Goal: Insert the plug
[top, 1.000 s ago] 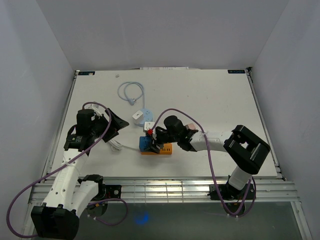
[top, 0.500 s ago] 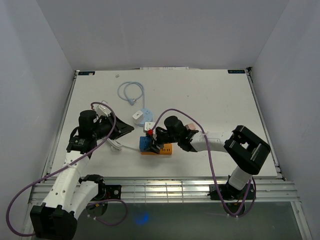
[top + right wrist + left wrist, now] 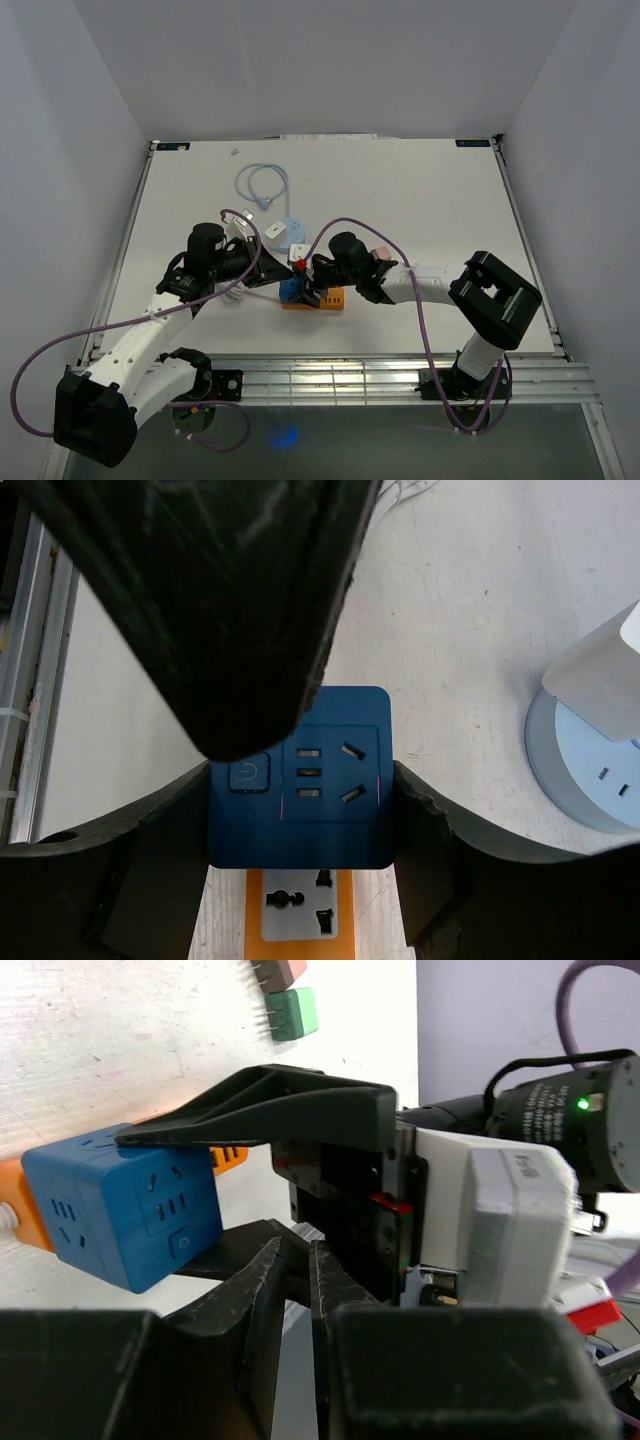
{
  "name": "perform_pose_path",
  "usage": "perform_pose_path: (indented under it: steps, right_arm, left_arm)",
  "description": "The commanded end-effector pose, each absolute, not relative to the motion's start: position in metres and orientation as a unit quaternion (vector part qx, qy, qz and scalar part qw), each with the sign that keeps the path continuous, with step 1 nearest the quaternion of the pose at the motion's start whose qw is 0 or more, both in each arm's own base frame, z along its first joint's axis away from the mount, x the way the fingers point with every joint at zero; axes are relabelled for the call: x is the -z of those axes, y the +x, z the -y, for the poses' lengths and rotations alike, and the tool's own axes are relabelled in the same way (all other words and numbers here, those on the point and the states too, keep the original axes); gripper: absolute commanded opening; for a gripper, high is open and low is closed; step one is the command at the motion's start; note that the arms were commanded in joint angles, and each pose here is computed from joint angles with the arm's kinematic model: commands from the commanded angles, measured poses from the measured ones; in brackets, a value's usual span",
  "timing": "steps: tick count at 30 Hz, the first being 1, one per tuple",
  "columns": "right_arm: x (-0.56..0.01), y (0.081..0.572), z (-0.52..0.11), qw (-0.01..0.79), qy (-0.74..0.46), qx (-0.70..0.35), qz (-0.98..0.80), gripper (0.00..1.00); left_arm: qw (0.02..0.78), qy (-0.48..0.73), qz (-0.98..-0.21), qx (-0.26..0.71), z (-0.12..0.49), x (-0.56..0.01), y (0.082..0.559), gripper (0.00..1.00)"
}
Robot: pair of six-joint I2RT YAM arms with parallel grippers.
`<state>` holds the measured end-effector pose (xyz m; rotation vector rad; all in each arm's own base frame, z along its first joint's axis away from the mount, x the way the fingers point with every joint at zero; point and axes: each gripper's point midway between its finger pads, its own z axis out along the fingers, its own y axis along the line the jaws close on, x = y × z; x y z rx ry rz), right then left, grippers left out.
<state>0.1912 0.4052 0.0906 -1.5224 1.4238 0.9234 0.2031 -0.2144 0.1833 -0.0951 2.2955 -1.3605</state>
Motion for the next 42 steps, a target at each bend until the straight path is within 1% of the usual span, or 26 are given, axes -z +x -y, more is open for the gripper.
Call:
perform_pose_path:
  steps: [1,15,17,19,22,27,32,33,35,36,37,38,40,42]
  right_arm:
    - [-0.015,0.154,-0.357,0.267,-0.609,-0.347,-0.661,0.08]
    - [-0.013,0.154,-0.357,0.264,-0.611,-0.347,-0.661,0.08]
    - [-0.014,0.154,-0.357,0.265,-0.610,-0.347,-0.662,0.08]
    - [-0.015,0.155,-0.357,0.267,-0.610,-0.347,-0.661,0.08]
    - [-0.017,0.155,-0.358,0.270,-0.609,-0.347,-0.660,0.08]
    - [-0.016,0.155,-0.357,0.268,-0.609,-0.348,-0.660,0.08]
    - [-0.016,0.155,-0.358,0.268,-0.610,-0.347,-0.660,0.08]
    - [-0.016,0.155,-0.358,0.268,-0.611,-0.348,-0.659,0.08]
    - [-0.015,0.154,-0.357,0.266,-0.611,-0.348,-0.660,0.08]
    - [-0.015,0.154,-0.357,0.265,-0.610,-0.348,-0.661,0.08]
    - [-0.015,0.154,-0.358,0.265,-0.611,-0.347,-0.661,0.08]
    - [-0.014,0.155,-0.357,0.265,-0.611,-0.347,-0.661,0.08]
    - [-0.015,0.154,-0.358,0.265,-0.612,-0.347,-0.660,0.08]
    - [-0.015,0.155,-0.358,0.264,-0.612,-0.347,-0.660,0.08]
  left_arm:
    - [0.233,-0.046,-0.841,0.486,0.214,-0.170,0.208,0.26]
    - [0.226,-0.053,-0.849,0.475,0.214,-0.149,0.212,0.24]
    - [0.225,-0.048,-0.844,0.484,0.216,-0.158,0.212,0.23]
    - [0.247,-0.038,-0.832,0.495,0.217,-0.182,0.214,0.23]
    - [0.267,-0.031,-0.829,0.490,0.215,-0.203,0.217,0.23]
    - [0.263,-0.025,-0.831,0.489,0.216,-0.207,0.216,0.24]
    - [0.235,-0.035,-0.842,0.484,0.219,-0.171,0.220,0.24]
    - [0.210,-0.048,-0.851,0.478,0.218,-0.145,0.212,0.24]
    - [0.202,-0.052,-0.855,0.475,0.221,-0.121,0.210,0.23]
    - [0.176,-0.066,-0.868,0.460,0.218,-0.092,0.201,0.22]
    - [0.169,-0.074,-0.872,0.454,0.217,-0.082,0.198,0.20]
    - [0.180,-0.066,-0.866,0.461,0.221,-0.082,0.200,0.20]
    - [0.173,-0.071,-0.871,0.455,0.221,-0.076,0.198,0.20]
    - [0.190,-0.067,-0.870,0.451,0.220,-0.086,0.203,0.20]
